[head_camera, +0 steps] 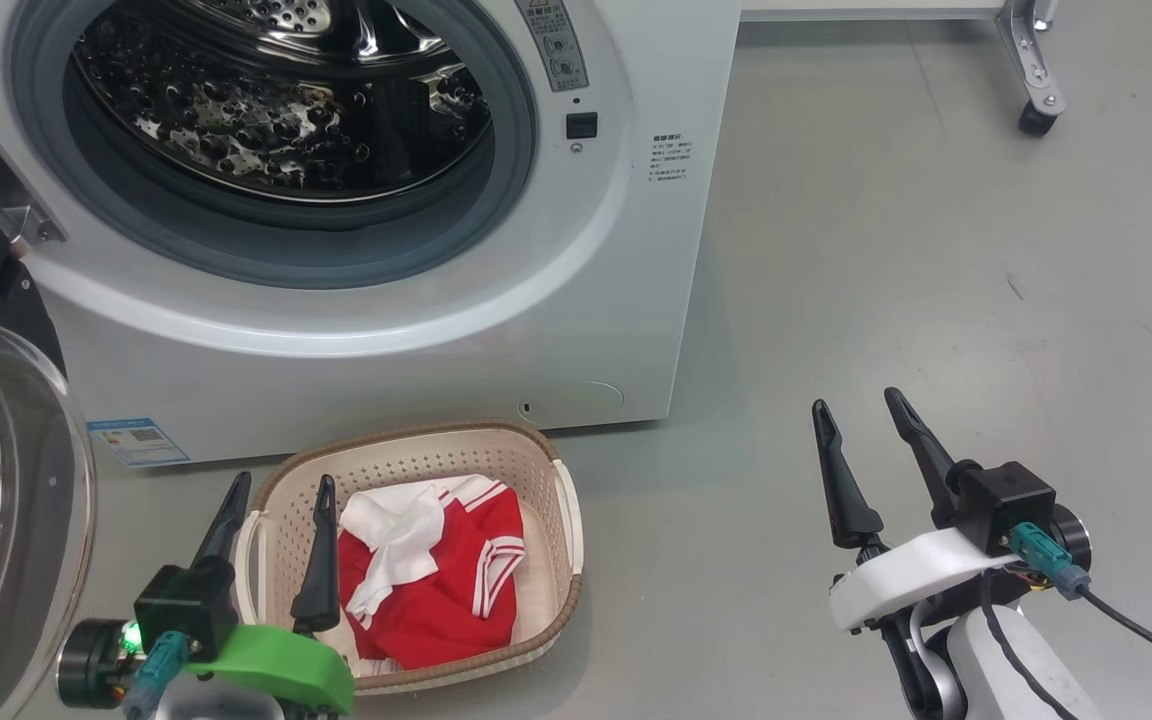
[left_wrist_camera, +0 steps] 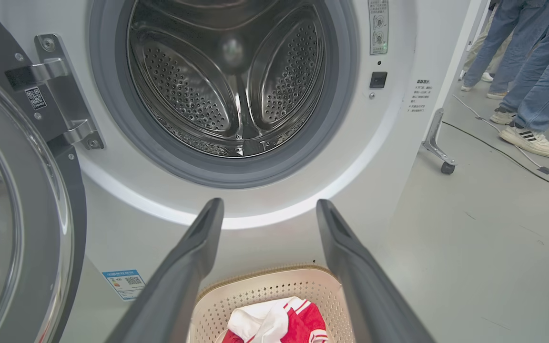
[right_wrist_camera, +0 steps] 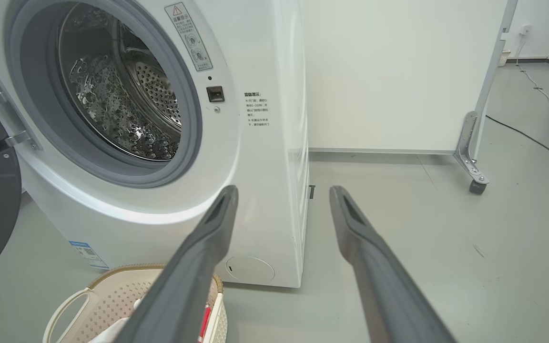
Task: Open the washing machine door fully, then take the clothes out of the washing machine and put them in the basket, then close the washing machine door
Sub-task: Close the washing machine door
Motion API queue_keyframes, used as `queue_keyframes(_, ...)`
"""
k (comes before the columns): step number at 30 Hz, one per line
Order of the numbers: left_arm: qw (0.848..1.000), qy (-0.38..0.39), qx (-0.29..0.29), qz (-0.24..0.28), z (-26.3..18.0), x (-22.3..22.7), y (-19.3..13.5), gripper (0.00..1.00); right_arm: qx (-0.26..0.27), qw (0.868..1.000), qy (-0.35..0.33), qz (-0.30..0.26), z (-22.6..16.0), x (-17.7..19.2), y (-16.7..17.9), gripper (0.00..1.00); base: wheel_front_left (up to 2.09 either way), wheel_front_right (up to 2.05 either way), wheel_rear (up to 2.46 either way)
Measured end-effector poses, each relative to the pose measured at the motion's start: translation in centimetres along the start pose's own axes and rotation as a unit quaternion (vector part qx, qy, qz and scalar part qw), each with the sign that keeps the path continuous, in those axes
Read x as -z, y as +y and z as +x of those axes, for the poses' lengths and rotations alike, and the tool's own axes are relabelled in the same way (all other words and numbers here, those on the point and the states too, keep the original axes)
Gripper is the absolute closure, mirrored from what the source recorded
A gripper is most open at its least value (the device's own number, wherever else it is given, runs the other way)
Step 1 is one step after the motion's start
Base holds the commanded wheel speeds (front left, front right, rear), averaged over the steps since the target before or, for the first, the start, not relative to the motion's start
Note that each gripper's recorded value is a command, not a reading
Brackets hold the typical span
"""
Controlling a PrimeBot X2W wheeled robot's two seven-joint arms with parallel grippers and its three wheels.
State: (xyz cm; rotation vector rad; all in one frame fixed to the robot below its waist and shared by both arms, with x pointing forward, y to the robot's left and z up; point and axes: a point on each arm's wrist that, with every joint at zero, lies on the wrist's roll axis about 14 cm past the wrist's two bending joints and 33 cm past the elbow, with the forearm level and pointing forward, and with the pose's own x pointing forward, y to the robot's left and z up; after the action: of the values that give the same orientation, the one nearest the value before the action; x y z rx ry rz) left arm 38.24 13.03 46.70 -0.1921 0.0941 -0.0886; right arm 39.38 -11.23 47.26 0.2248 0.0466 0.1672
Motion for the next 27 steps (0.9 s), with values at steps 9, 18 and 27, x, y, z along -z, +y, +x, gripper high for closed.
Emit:
queue_keyframes(9, 1.0, -0.007, 0.0, 0.012, -0.06, -0.79, 0.09, 0.0, 0.0, 1.0, -0.001, 0.0, 0.03, -0.06, 0.0, 0.0, 0.0, 0.0, 0.0)
queue_keyframes(18, 1.0, 0.0, 0.002, 0.016, -0.34, -0.75, 0.05, 0.0, -0.001, 1.0, -0.002, 0.001, 0.07, -0.09, 0.07, 0.0, -0.02, 0.02, 0.0)
queue_keyframes(27, 1.0, 0.005, -0.001, 0.02, -0.6, -0.72, 0.22, 0.0, -0.001, 1.0, -0.003, 0.001, 0.07, -0.16, 0.13, 0.0, -0.32, 0.32, 0.0)
